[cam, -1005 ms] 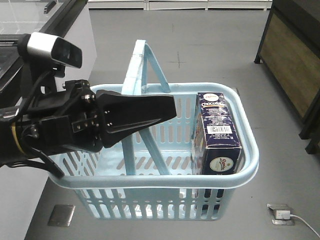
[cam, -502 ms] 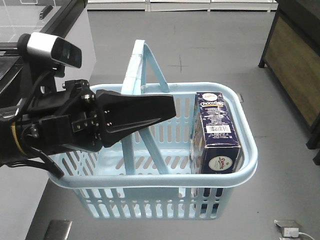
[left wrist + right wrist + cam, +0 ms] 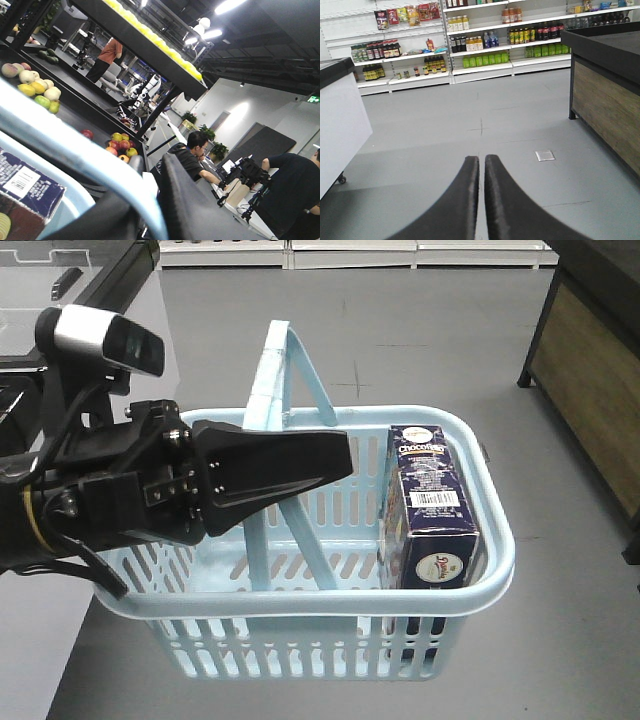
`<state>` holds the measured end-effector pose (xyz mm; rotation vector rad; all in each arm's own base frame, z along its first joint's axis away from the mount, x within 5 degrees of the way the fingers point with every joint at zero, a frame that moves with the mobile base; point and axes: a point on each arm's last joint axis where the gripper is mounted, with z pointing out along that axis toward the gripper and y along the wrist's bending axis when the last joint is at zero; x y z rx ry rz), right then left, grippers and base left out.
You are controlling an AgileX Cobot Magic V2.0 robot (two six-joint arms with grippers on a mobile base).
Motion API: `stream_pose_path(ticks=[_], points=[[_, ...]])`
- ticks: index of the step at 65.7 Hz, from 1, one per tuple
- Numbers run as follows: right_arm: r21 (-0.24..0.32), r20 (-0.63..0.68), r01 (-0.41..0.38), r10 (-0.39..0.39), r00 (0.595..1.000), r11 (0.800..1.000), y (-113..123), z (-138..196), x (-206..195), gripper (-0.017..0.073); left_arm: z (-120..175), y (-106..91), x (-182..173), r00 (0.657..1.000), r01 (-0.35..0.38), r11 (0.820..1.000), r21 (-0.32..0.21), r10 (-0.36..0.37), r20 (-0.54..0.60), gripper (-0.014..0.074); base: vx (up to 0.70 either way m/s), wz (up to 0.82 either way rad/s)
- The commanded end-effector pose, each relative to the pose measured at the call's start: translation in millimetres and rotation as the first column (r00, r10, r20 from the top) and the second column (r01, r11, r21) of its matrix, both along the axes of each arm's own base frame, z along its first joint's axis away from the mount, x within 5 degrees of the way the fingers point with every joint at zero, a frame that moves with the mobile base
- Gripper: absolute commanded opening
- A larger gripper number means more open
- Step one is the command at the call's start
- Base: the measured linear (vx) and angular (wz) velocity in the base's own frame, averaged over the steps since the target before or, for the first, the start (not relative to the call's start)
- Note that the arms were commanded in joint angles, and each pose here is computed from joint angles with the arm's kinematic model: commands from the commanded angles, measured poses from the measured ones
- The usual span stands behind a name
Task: Left arm holds basket, right arm returns cookies
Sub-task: 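Drive forward toward the drink shelves holding the basket in the left gripper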
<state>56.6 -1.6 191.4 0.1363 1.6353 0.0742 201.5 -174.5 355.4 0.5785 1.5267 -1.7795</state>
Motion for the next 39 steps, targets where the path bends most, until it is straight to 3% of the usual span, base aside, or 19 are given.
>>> stream_pose_path(ticks=[1, 39], points=[[-0.013, 0.057, 0.007, -0.006, 0.998, 1.0, -0.6, 0.9, 0.8, -0.0003, 28.5, 4.9, -11.9, 0.996, 0.059, 0.986, -0.157, -0.049, 0.071, -0.0003, 0.31, -0.07], [-0.013, 0.057, 0.007, -0.006, 0.998, 1.0, -0.6, 0.9, 0.8, -0.0003, 28.5, 4.9, -11.8, 0.996, 0.058, 0.986, -0.157, -0.048, 0.071, -0.0003, 0.4, -0.06]])
